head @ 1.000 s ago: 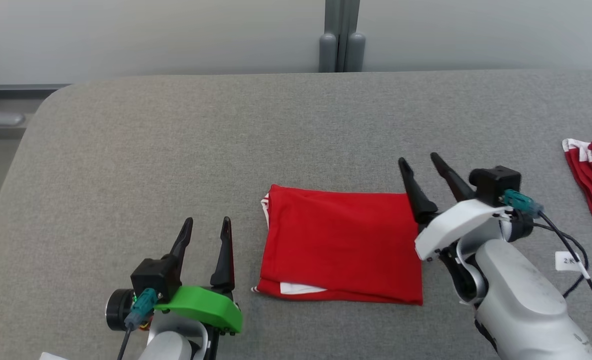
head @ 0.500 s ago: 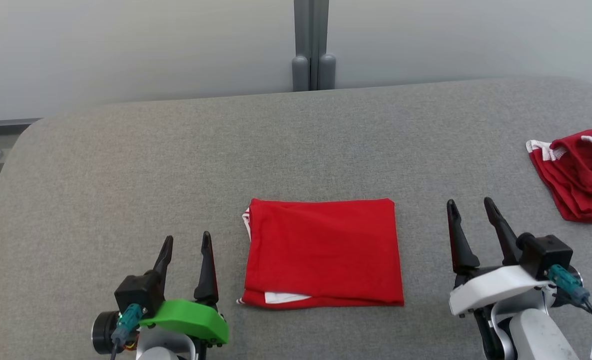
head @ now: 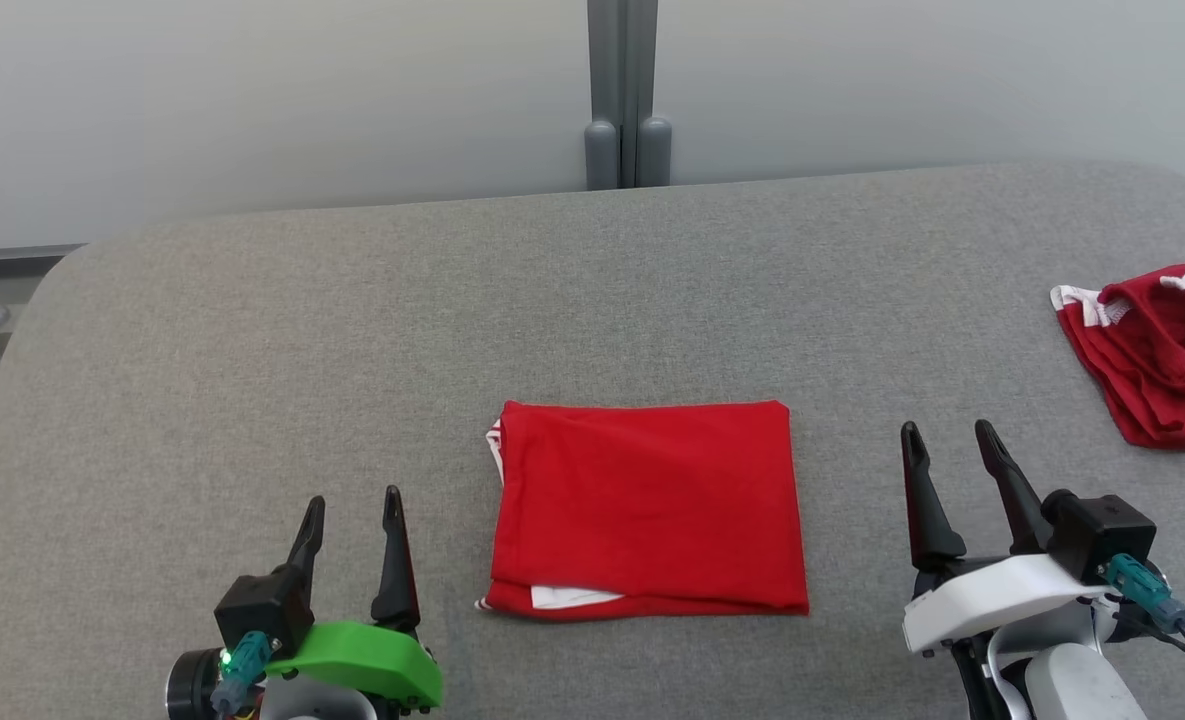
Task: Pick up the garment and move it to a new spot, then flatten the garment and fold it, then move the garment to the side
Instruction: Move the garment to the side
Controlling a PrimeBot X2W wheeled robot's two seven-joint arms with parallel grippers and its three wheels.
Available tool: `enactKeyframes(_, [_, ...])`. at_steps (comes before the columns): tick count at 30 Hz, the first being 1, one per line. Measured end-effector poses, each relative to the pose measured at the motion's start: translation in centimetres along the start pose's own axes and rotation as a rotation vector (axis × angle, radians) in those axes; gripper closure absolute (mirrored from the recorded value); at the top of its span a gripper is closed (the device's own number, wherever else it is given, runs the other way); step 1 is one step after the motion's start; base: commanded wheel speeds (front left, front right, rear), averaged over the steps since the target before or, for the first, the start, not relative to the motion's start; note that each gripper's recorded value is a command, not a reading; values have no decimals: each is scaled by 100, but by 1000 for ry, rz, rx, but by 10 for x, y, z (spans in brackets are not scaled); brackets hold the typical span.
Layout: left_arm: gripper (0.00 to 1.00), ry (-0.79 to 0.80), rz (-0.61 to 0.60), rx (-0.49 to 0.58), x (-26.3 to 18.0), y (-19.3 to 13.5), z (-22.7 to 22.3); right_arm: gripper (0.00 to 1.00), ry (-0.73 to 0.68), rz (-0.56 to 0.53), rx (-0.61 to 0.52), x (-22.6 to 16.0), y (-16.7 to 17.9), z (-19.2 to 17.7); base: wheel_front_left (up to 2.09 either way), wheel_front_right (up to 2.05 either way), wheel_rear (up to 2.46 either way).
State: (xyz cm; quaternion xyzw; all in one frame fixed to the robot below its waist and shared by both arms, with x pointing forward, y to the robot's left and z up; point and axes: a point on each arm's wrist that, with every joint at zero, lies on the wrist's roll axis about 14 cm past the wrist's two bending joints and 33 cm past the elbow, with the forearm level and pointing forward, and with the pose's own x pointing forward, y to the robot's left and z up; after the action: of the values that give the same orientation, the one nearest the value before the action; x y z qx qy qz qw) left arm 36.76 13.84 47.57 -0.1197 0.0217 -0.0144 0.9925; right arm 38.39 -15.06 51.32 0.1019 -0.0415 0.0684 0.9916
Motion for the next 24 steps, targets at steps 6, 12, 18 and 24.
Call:
enactKeyframes(6, [0, -2, 2, -3, -1, 1, 0, 0, 5, 10, 15, 1, 4, -2, 0, 0, 0])
enactKeyframes(12, [0, 2, 8, -6, 0, 3, -1, 0, 11, 8, 22, 1, 4, -5, 0, 0, 0])
enactKeyframes(18, [0, 10, 10, -5, 1, 4, -4, 0, 22, 5, 20, 1, 2, -7, 0, 0, 0])
enactKeyframes(24, [0, 14, 17, -2, 0, 7, -5, 0, 121, 20, 4, 4, 7, -26, 0, 0, 0])
